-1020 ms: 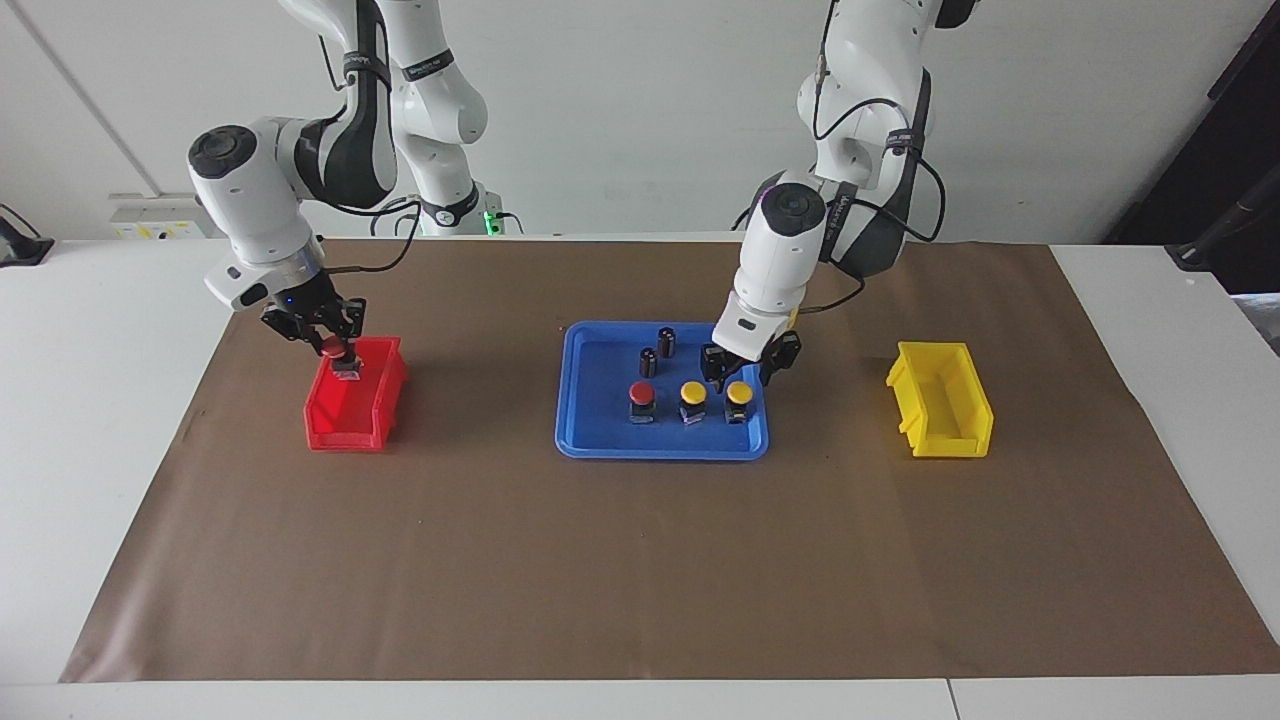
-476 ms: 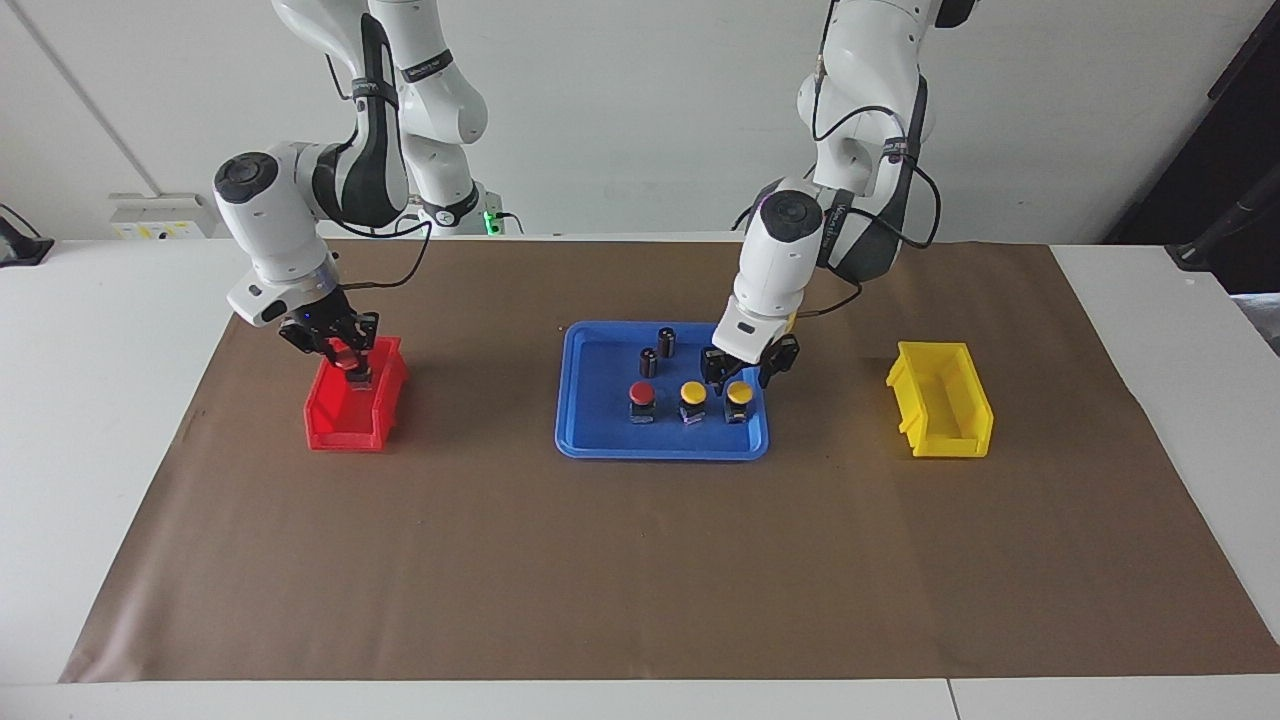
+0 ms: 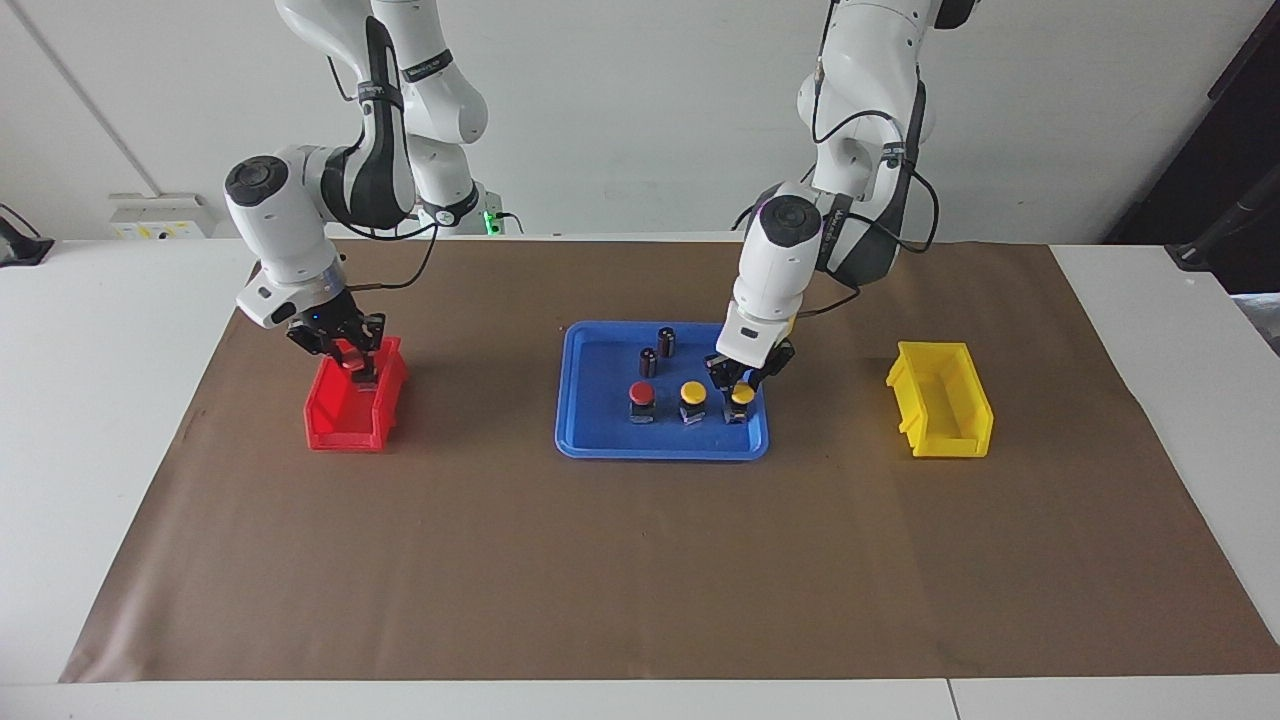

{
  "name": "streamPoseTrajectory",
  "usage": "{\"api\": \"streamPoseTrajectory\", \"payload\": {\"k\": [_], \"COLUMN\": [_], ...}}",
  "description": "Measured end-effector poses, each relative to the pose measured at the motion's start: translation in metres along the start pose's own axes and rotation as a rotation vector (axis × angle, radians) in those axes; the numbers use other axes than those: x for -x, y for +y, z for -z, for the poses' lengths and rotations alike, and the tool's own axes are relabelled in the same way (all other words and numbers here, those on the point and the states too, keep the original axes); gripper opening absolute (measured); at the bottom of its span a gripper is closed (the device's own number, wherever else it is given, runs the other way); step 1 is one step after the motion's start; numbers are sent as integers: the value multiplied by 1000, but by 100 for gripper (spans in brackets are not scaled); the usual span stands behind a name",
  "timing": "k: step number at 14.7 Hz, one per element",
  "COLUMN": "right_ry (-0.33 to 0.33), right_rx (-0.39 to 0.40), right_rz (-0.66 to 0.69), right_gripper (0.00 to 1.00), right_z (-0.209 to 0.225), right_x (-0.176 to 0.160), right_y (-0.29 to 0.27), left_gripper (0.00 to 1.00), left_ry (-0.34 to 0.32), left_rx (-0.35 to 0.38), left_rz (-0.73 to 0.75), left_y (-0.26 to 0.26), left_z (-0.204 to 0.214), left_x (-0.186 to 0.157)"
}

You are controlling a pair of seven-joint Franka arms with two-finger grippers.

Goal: Sort red and yellow buttons by color
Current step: 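Carry the yellow button into the yellow bin and open the left gripper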

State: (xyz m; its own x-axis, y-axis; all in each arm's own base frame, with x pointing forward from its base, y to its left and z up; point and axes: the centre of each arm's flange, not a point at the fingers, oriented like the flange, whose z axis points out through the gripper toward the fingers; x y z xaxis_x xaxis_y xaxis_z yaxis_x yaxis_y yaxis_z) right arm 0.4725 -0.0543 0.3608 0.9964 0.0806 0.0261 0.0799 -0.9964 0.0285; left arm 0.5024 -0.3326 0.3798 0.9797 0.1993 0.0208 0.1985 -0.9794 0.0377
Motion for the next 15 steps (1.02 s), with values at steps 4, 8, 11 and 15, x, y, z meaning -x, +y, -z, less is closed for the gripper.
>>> {"api": "streamPoseTrajectory", "payload": {"k": [4,8,11,15], "right_ry": [-2,-7,-48,-17], "right_rx": [0,-1,-13,-37], "right_rz": [3,8,12,11], "right_gripper": [41,59,63,68], "right_z": [-1,3,40,134], "right_x": [1,-1,-19,-82], "right_y": [0,1,4,-40], "left_gripper": [41,41,41,41], "left_ry": [-67,-125,-159,-162], "left_rx": [-61,-73,-65,-40], "left_rz": [-88,-214,-249,-311], "left_y": [-20,-115,-190,-269], "left_z": [49,51,69,111], "left_x": [-16,-78,-112,-126]}}
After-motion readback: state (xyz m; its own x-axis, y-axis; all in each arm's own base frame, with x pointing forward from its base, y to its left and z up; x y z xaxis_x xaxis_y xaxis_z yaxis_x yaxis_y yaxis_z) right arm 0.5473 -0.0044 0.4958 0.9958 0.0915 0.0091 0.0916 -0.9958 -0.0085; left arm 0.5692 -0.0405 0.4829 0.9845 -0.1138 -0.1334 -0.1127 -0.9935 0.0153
